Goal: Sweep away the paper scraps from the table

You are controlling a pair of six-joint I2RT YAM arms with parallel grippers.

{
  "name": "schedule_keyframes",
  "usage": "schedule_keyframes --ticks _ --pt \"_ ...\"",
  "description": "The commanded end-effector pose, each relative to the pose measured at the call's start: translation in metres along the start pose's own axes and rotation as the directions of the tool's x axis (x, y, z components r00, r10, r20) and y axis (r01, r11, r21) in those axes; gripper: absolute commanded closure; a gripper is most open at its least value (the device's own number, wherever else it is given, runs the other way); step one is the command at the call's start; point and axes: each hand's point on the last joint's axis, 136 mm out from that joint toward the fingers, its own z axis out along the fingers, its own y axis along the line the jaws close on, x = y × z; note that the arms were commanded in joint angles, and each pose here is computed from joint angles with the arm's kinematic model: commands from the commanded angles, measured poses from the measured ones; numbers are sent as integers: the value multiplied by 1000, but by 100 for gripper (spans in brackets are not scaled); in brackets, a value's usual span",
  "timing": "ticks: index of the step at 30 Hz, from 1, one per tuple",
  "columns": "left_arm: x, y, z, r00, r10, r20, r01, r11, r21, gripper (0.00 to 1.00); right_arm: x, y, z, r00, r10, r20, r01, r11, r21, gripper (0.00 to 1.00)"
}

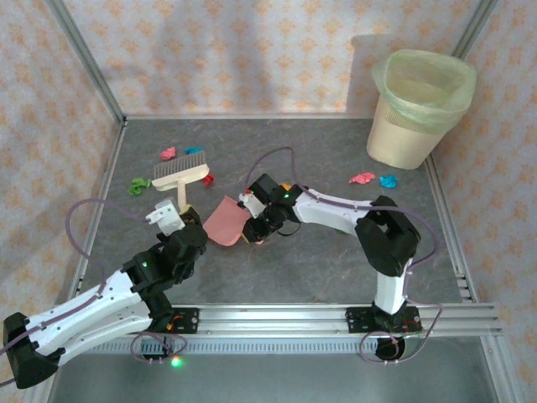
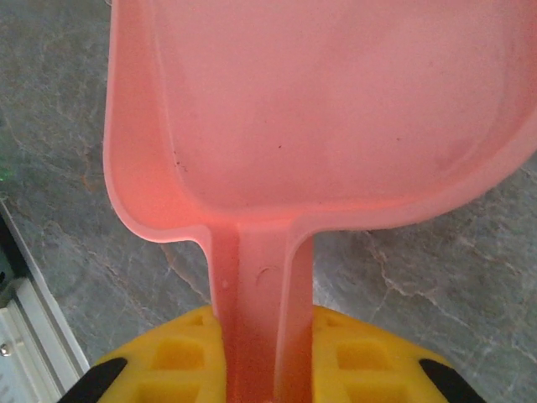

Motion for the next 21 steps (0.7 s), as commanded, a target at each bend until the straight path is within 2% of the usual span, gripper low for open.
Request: schedule_keyframes --ticks 1,6,11,13,15,18,21 --pt "-18 6 -2 997 -43 63 46 998 -43 100 3 2 4 999 -25 -45 24 1000 -7 78" --pt "-18 6 -2 997 -43 61 46 998 -45 100 4 -3 7 999 -22 -38 22 1000 13 66" --pt "-17 6 -1 997 -41 58 43 998 -45 100 1 -20 5 1000 12 -2 -11 993 115 45" --pt "-17 6 -1 997 -42 58 44 998 -44 100 -1 -25 0 999 17 31 -22 988 153 40" --pt "-17 6 -1 997 -42 59 45 998 -46 100 -2 -26 -7 996 9 87 -25 983 180 36" --pt "-17 6 -1 997 -46 59 49 998 -44 100 -6 -25 -26 968 -39 248 -21 972 235 34" --pt "-16 5 -1 997 -48 54 50 998 -39 100 -6 -8 -43 912 -174 372 43 941 335 34"
